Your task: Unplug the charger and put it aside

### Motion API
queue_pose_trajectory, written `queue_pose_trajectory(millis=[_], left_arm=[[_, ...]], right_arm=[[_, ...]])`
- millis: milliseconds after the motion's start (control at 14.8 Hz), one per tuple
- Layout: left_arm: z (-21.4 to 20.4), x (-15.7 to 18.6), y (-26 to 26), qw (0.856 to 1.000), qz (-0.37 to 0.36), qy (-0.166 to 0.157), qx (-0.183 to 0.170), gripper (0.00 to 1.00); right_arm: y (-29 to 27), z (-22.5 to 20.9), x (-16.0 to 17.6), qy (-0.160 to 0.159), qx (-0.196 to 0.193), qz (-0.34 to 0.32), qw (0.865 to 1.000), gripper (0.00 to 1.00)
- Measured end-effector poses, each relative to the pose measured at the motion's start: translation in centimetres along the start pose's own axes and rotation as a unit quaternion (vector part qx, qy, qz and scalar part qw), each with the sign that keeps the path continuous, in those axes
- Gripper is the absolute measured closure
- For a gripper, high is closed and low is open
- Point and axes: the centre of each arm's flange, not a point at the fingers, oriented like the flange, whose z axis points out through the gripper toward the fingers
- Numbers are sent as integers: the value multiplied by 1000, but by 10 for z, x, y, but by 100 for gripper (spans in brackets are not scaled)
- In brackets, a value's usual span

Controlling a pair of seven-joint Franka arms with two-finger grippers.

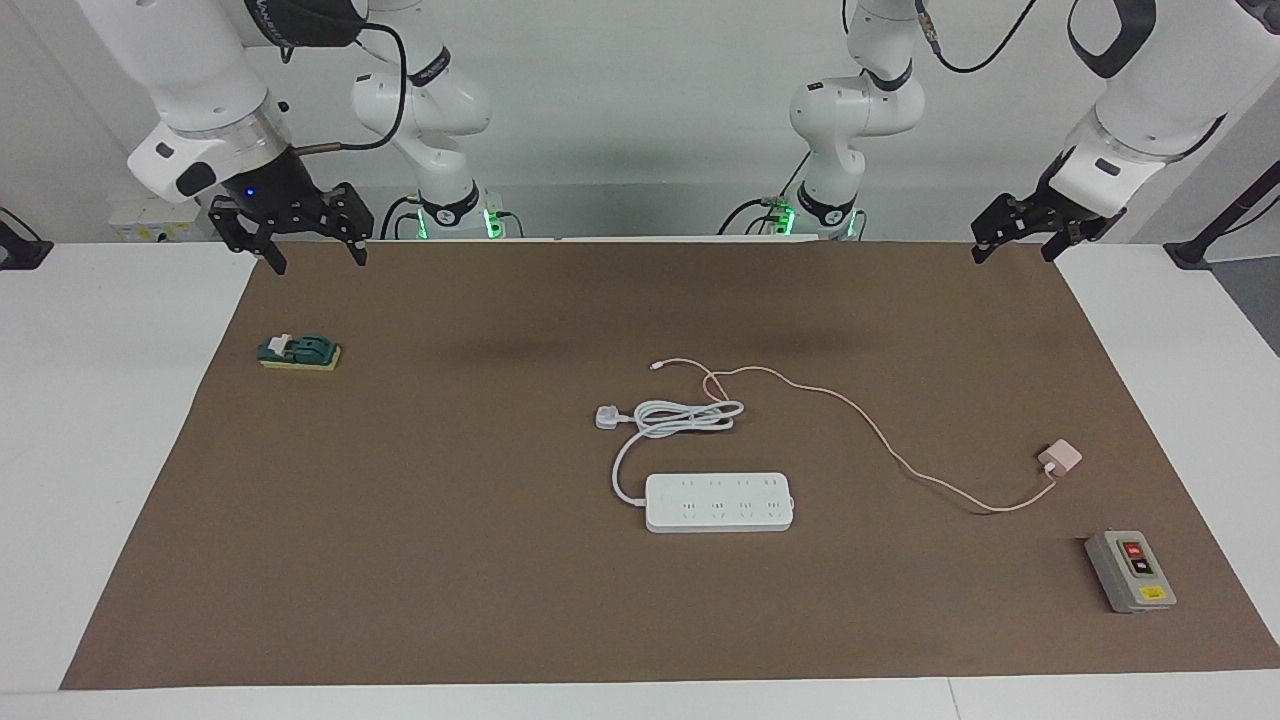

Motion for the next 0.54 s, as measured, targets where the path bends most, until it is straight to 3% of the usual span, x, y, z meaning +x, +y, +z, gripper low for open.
queue_pose_trajectory(millis=[541], left_arm=[[-5,9,-1,999,0,34,1,0]], right_arm=[[3,0,0,-2,-26,-1,1000,0]])
